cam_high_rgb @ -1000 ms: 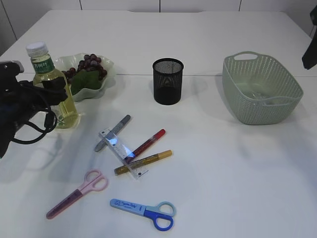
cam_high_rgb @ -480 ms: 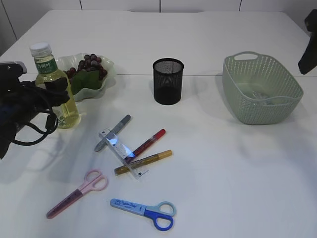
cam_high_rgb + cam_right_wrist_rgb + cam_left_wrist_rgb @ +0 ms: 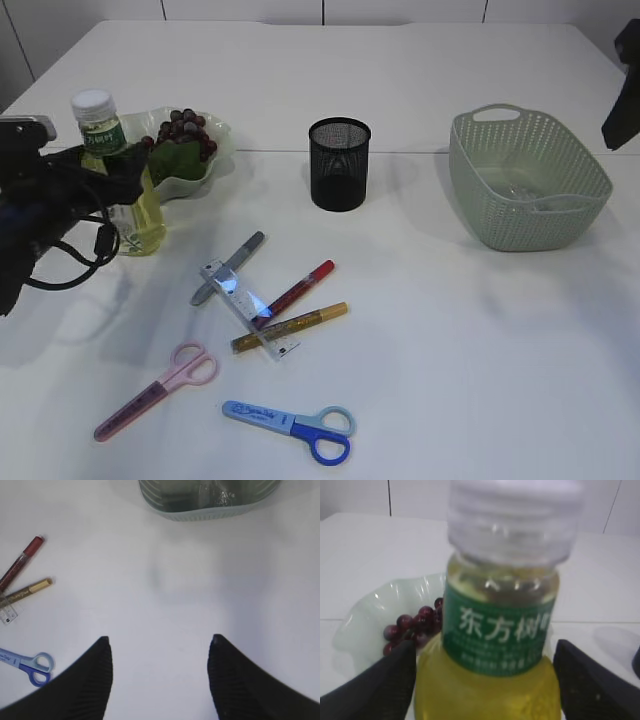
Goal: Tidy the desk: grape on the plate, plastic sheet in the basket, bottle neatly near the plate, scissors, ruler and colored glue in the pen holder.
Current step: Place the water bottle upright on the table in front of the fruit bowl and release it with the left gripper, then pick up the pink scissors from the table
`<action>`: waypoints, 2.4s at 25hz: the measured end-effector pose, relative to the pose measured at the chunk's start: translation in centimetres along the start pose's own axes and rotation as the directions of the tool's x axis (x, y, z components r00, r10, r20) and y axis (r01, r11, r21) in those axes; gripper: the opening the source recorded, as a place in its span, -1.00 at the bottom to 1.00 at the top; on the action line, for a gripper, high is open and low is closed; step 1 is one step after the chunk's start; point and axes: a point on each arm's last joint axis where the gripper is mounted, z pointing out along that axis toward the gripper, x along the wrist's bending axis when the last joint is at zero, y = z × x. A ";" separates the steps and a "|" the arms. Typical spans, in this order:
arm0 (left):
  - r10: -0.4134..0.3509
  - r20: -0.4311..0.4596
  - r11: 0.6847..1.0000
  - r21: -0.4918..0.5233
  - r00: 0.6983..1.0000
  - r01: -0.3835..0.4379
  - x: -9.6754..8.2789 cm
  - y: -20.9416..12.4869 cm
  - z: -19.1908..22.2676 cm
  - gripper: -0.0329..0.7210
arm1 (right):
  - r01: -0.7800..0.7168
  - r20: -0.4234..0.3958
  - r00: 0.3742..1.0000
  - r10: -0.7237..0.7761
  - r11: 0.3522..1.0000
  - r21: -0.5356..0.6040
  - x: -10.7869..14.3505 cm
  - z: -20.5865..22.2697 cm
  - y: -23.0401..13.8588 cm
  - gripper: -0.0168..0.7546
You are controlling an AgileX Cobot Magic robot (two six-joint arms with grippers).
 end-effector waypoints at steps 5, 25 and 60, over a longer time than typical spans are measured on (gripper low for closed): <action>0.015 -0.003 0.999 -0.040 1.000 -0.015 -0.1 1.0 0.0 0.77 | 0.000 0.000 1.000 0.000 1.000 0.000 0.0 0.0 0.0 0.28; 0.099 0.054 0.995 -0.008 0.994 -0.099 -2.2 11.0 -3.2 0.64 | 0.002 -0.002 1.000 -0.002 1.000 -0.002 0.0 0.0 0.0 0.28; 0.195 0.195 0.373 0.892 0.961 -0.256 -8.6 15.2 -15.5 0.42 | 0.005 0.008 1.000 -0.005 1.000 -0.002 -0.1 0.0 0.0 0.28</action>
